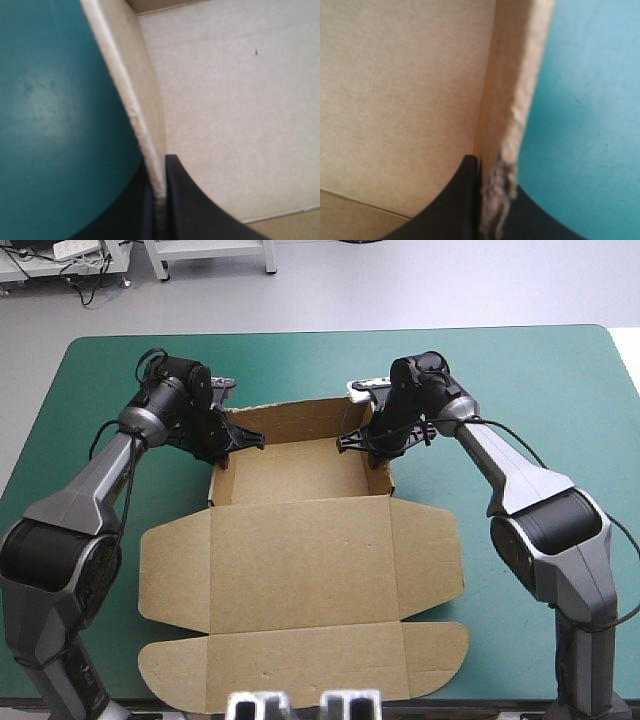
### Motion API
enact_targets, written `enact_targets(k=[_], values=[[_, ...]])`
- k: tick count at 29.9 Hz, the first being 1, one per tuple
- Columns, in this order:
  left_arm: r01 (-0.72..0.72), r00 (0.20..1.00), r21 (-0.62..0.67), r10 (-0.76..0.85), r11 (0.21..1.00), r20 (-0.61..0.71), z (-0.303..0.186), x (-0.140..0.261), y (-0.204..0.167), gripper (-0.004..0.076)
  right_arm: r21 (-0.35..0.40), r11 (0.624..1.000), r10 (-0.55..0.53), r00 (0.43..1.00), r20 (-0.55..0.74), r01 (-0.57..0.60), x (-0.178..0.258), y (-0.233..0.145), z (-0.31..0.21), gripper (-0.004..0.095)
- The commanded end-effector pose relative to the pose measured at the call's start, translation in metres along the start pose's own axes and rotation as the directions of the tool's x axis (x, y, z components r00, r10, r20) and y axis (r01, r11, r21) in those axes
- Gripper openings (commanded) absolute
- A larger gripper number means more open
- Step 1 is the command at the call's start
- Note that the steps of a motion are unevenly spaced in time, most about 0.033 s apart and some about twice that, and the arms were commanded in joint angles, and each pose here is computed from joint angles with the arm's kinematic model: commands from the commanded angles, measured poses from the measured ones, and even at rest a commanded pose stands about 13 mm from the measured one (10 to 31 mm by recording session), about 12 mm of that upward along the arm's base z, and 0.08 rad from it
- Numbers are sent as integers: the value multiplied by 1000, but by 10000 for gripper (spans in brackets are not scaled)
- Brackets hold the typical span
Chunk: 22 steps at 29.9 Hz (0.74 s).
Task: Fold the box
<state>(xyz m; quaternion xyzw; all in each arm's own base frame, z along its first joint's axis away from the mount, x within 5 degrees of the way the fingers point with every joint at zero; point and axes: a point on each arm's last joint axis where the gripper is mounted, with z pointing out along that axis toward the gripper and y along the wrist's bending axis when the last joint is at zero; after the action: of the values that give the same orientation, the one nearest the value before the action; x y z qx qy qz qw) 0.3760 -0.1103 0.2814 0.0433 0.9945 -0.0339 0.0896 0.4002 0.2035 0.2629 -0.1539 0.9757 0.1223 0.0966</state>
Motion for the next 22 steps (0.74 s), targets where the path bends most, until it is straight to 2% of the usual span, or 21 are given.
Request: enact_targets(k=[1,3,7,11,14,19,22], values=[[7,999,70,-10,998,50,-18,-8,-15,-10,9,995,-96,991,89,96,-4,7,-20,17],[2,999,48,-4,999,34,-17,-10,-14,-10,21,993,-115,989,87,114,-4,6,-20,64],[2,999,43,-4,999,39,-17,-12,-13,5,21,993,-121,988,95,120,-5,6,-20,238],[3,999,46,-5,999,38,-17,-12,-13,101,10,995,-99,990,101,99,-6,7,-20,396],[5,999,54,-7,999,37,-17,-11,-14,210,7,996,-85,991,100,85,-5,7,-20,452],[5,999,54,-7,999,37,-17,-11,-14,386,-15,997,-79,992,101,80,-6,10,-22,469],[5,999,54,-7,999,39,-17,-12,-14,415,-18,996,-82,990,114,84,-8,11,-27,469]])
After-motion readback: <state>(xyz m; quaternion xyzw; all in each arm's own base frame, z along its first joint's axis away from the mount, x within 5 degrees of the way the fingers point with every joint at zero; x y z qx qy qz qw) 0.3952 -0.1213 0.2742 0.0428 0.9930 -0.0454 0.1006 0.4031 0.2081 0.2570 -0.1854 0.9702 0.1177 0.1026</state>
